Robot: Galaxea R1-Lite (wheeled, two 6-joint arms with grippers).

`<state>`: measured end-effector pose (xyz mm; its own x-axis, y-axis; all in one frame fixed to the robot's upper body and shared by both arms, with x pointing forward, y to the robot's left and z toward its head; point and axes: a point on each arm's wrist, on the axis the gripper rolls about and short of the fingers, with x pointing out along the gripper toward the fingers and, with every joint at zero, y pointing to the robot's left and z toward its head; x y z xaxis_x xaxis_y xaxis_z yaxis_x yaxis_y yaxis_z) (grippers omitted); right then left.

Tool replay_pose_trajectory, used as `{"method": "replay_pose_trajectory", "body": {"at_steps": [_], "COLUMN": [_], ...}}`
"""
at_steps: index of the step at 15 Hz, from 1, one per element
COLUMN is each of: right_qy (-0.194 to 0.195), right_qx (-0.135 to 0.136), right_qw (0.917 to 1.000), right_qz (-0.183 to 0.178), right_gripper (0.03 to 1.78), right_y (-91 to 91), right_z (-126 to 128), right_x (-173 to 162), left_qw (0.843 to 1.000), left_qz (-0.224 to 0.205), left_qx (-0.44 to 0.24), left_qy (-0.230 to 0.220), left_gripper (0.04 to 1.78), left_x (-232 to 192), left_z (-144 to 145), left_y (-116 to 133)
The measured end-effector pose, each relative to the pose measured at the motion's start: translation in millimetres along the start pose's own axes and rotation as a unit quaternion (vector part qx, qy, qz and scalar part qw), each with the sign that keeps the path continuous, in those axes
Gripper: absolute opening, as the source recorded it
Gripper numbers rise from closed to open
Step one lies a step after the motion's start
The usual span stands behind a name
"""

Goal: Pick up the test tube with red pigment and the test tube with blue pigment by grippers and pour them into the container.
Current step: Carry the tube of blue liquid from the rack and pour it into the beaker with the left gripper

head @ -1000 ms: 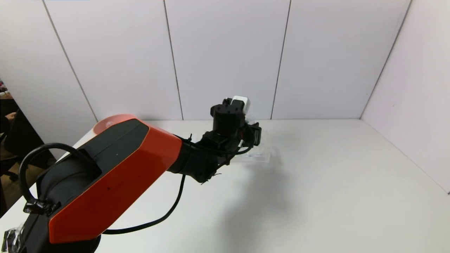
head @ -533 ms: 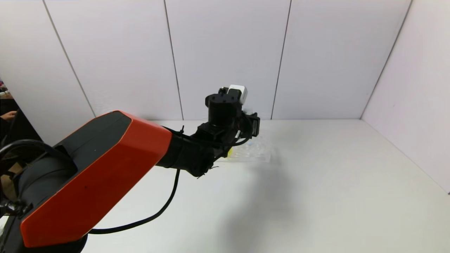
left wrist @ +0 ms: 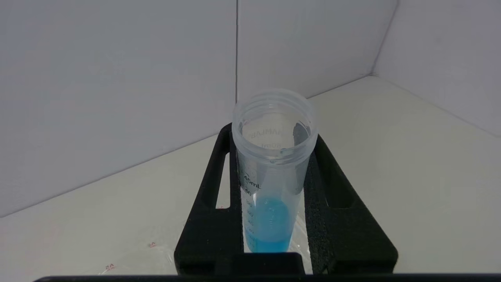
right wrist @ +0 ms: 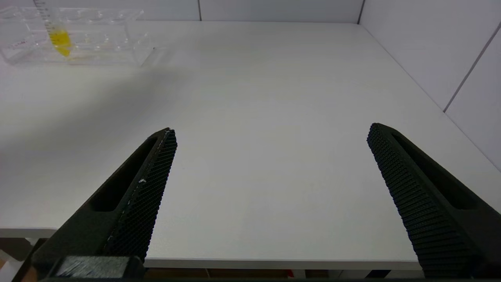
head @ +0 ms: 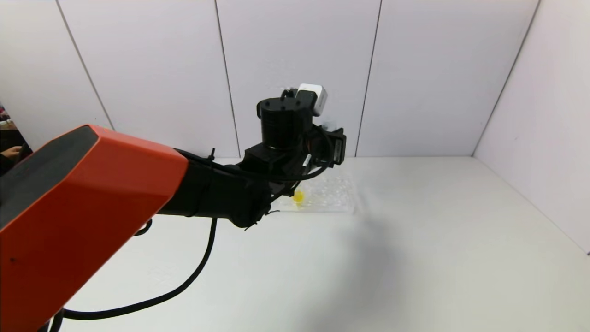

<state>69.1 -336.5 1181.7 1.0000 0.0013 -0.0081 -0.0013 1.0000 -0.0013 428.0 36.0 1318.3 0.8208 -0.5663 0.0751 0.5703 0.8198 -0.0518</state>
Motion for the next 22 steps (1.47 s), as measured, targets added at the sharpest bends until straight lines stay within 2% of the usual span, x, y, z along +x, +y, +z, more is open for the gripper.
{"method": "replay_pose_trajectory", "body": {"at_steps": [3, 6, 9, 13, 17, 22], "right_qy": [0.000, 0.000, 0.000, 0.000, 0.000, 0.000], "right_qx": [0.000, 0.000, 0.000, 0.000, 0.000, 0.000], "right_qw": [1.0000, 1.0000, 1.0000, 1.0000, 1.0000, 1.0000], "right_qz": [0.000, 0.000, 0.000, 0.000, 0.000, 0.000], "right_gripper": [1.77, 1.77, 1.77, 1.77, 1.77, 1.78], "right_y": [0.0, 0.0, 0.0, 0.0, 0.0, 0.0], "right_z": [0, 0, 0, 0, 0, 0], "right_x": [0, 0, 0, 0, 0, 0], "left_qw": [1.000, 0.999, 0.999, 0.998, 0.998, 0.996], "left_qz": [0.001, 0.026, 0.034, 0.045, 0.053, 0.079], "left_qx": [0.004, 0.013, 0.023, 0.025, 0.027, 0.034], "left_qy": [-0.010, -0.021, -0.029, -0.039, -0.033, 0.012], "left_gripper": [0.46, 0.46, 0.46, 0.46, 0.46, 0.46], "left_x": [-15, -32, -47, -57, -63, -74], "left_z": [16, 35, 56, 70, 71, 74], "left_y": [1, 5, 10, 20, 29, 51]}}
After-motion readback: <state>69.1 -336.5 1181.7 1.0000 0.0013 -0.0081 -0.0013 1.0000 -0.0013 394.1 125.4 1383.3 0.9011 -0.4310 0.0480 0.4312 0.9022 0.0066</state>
